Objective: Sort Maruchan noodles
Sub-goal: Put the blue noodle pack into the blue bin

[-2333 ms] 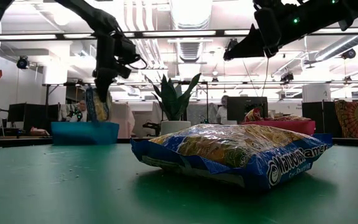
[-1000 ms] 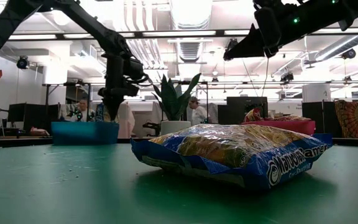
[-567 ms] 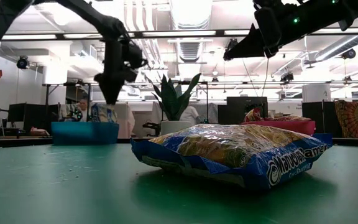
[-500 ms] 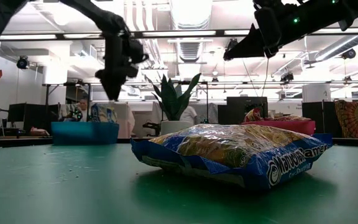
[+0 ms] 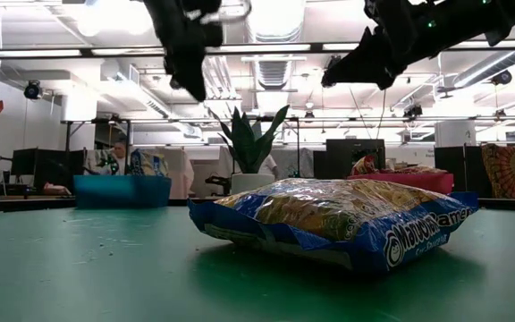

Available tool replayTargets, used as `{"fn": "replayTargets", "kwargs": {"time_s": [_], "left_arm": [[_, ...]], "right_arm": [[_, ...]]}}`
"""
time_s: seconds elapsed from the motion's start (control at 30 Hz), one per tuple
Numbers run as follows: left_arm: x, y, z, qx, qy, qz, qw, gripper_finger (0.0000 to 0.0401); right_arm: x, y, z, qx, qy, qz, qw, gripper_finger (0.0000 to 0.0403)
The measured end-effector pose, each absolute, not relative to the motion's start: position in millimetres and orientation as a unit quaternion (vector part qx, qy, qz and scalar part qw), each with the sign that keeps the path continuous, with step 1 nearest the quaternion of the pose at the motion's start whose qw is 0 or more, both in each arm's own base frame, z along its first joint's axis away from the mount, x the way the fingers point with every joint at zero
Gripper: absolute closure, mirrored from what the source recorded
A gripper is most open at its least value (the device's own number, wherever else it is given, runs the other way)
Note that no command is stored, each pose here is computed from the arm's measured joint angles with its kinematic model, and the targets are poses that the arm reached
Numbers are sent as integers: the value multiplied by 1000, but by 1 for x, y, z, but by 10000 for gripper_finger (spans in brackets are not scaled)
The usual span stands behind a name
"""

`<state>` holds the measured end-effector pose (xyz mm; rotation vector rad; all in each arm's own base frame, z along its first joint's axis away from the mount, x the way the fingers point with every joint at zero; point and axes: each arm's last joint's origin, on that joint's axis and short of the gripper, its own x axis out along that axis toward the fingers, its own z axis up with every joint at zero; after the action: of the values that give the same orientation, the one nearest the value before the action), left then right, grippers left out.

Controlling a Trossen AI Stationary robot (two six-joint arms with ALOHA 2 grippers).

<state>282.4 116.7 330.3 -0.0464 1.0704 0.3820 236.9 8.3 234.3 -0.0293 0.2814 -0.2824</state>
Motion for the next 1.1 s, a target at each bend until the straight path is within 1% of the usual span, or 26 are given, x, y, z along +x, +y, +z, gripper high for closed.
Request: {"fn": "replayTargets", "kwargs": {"time_s": [0.13,0.27,0.37,0.43,0.6,0.77,0.9,1.0,1.1], "left_arm": [[285,67,320,4,443,124,888,232],[282,22,302,14,366,70,928,232],[277,-6,286,26,321,26,946,232],[275,-20,278,31,293,3,956,232],[271,-40,263,34,257,-19,965,232],[269,-51,253,15,264,-29,964,232],[267,-59,249,-2,257,-39,966,232],[264,-67,244,-11,250,-48,967,232],[262,-74,240,-18,244,-40,969,232]], "right_arm": [[237,9,232,14,148,-125,981,351],[237,13,233,54,147,-62,986,351],[238,18,233,101,144,-10,984,351],[240,22,231,124,150,2,981,351],[249,38,228,159,165,23,973,351],[271,65,236,155,192,73,966,351],[290,82,241,161,252,98,949,351],[302,93,240,169,313,119,927,351],[311,104,239,179,373,126,902,351]]}}
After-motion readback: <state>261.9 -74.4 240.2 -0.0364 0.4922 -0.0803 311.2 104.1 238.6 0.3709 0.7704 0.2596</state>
